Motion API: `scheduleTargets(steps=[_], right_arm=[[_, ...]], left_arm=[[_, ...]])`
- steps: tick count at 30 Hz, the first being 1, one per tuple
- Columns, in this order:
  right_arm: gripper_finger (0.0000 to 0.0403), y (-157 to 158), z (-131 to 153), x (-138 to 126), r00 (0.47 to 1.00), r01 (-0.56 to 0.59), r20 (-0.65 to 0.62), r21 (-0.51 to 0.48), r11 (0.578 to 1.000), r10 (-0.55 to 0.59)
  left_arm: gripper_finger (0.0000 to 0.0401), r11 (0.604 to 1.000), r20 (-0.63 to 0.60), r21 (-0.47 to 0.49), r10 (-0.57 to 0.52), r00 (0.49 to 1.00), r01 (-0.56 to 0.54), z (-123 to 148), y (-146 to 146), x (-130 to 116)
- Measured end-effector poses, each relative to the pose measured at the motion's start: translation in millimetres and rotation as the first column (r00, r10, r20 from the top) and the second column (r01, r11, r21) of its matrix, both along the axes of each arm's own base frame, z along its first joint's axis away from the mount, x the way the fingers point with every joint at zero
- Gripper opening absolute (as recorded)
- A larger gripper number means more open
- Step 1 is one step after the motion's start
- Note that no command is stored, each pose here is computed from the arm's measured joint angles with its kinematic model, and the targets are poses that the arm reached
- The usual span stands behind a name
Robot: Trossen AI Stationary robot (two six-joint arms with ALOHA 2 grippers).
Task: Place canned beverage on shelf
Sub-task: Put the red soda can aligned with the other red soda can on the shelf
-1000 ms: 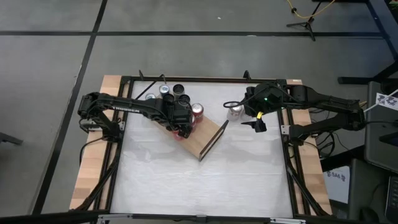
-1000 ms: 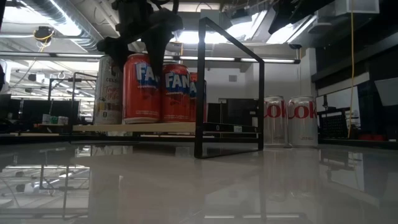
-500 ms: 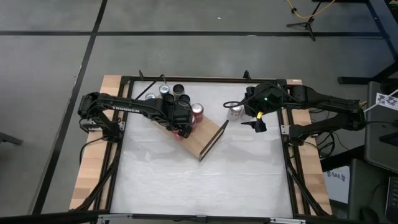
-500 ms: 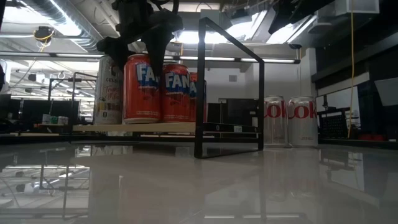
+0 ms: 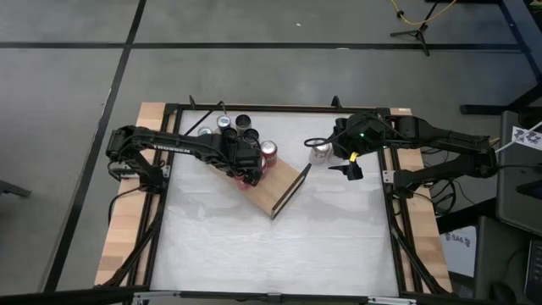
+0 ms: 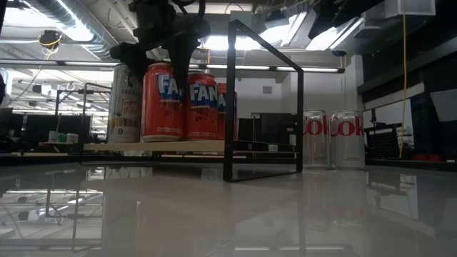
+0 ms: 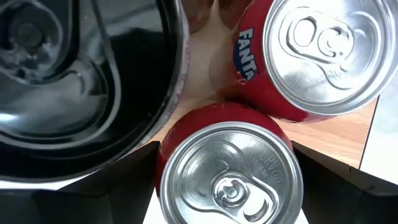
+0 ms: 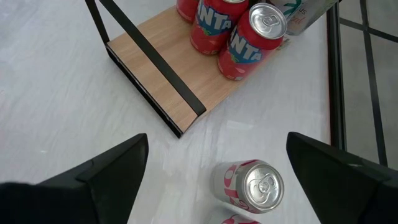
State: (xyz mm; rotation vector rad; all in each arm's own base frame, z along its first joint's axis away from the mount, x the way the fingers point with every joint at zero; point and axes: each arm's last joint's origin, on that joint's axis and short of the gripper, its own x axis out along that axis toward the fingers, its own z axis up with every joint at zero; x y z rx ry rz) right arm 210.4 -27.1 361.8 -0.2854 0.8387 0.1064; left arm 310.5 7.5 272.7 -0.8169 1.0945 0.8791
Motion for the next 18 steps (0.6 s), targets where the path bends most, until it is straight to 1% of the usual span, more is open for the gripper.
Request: scheduleTargets(steps=[12,15,18], right_arm=[[0.0379,0.0,0.0,0.0,1.0,0.0,0.0,0.0,1.0,0.0],[0.0379,0.0,0.1,0.0,1.0,0.0,0.0,0.0,1.0,0.0],[0.0379,0.0,0.0,0.0,1.0,0.0,0.0,0.0,1.0,0.0]], left_arm=[[0.0321,1.0,0.021,-0.001,-0.006,1.0,0.006,0.5,-1.4,2.0],[0.0332,1.0,0.029,0.003,-0.015,0.999,0.015,0.7,-1.2,2.9],[0.0353,1.0,0.026,0.015,-0.026,0.999,0.026,0.8,-0.9,3.0]])
